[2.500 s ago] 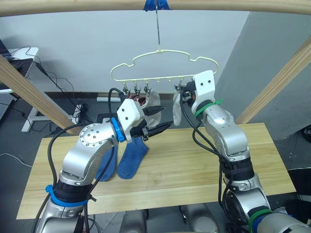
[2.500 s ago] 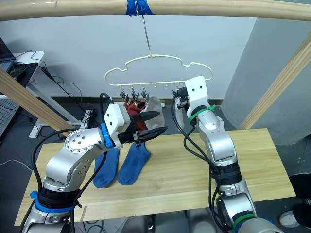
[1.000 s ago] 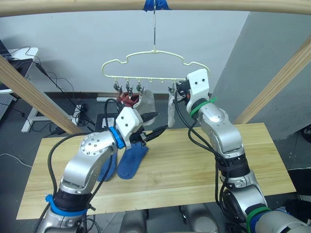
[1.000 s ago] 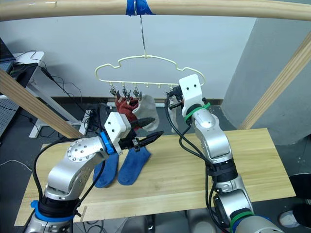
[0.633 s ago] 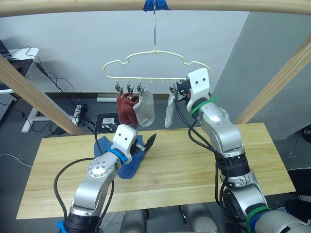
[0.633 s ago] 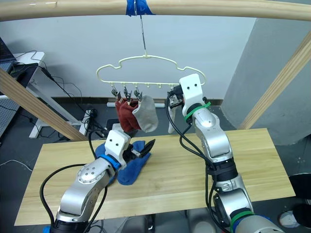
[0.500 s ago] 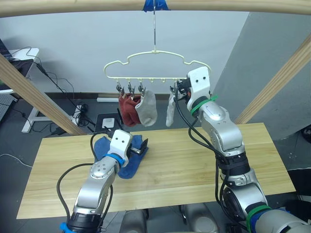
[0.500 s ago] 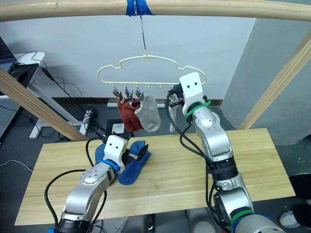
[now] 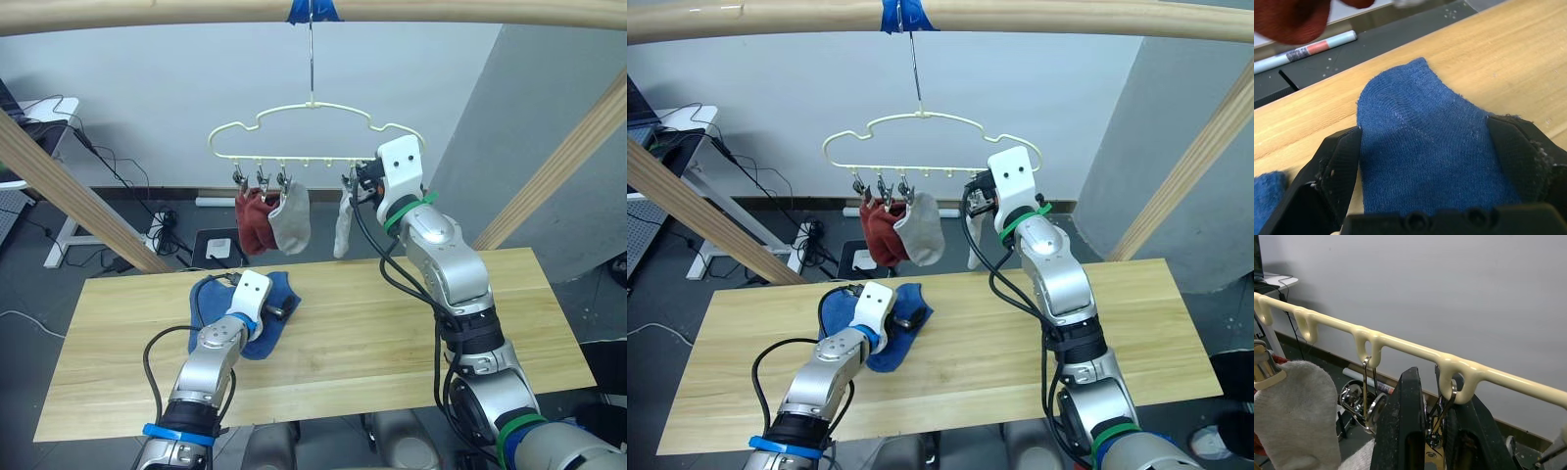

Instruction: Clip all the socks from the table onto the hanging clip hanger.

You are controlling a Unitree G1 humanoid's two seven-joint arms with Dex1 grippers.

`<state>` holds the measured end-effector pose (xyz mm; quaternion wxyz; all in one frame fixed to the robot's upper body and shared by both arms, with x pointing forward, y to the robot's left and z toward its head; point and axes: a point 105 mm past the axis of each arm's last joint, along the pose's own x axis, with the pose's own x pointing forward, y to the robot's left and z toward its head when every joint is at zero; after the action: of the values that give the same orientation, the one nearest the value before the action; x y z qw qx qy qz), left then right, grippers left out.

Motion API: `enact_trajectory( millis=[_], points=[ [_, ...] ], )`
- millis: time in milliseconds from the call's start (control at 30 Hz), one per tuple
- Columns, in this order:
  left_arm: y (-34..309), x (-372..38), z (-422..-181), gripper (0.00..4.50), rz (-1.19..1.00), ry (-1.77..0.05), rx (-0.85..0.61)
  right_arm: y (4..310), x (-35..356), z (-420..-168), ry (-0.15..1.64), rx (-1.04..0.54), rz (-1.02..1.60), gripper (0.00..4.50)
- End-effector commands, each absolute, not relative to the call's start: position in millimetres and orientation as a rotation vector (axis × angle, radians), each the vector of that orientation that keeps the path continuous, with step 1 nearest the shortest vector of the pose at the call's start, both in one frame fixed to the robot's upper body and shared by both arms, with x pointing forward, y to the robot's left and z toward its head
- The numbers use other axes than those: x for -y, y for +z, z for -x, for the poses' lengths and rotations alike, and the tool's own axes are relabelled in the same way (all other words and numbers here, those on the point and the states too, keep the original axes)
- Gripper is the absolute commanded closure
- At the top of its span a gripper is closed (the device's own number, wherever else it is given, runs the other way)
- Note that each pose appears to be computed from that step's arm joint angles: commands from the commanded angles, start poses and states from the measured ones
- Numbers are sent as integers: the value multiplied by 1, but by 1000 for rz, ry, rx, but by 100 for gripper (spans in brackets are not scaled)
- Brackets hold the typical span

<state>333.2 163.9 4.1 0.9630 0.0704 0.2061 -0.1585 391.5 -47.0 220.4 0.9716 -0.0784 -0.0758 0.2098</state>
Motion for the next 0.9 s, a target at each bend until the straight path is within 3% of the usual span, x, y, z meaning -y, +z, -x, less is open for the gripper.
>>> enact_trajectory(
  millis=[33,133,433,600,733,900],
  points=[
    [-15,-163,-325,18,-131,-327,-504,240,41,-384,448,225,150,440],
    [-16,-165,-324,81,-121,-322,-512,240,41,-384,449,224,149,440],
    [-12,-159,-323,324,-74,-374,-509,240,40,-384,447,225,144,440],
    [30,-92,-317,440,33,-692,-349,241,42,-384,439,226,138,440],
    [74,-43,-305,450,142,-913,-236,243,43,-384,433,228,133,440],
    [107,-13,-303,450,217,-959,-136,245,44,-383,429,229,132,440]
  ],
)
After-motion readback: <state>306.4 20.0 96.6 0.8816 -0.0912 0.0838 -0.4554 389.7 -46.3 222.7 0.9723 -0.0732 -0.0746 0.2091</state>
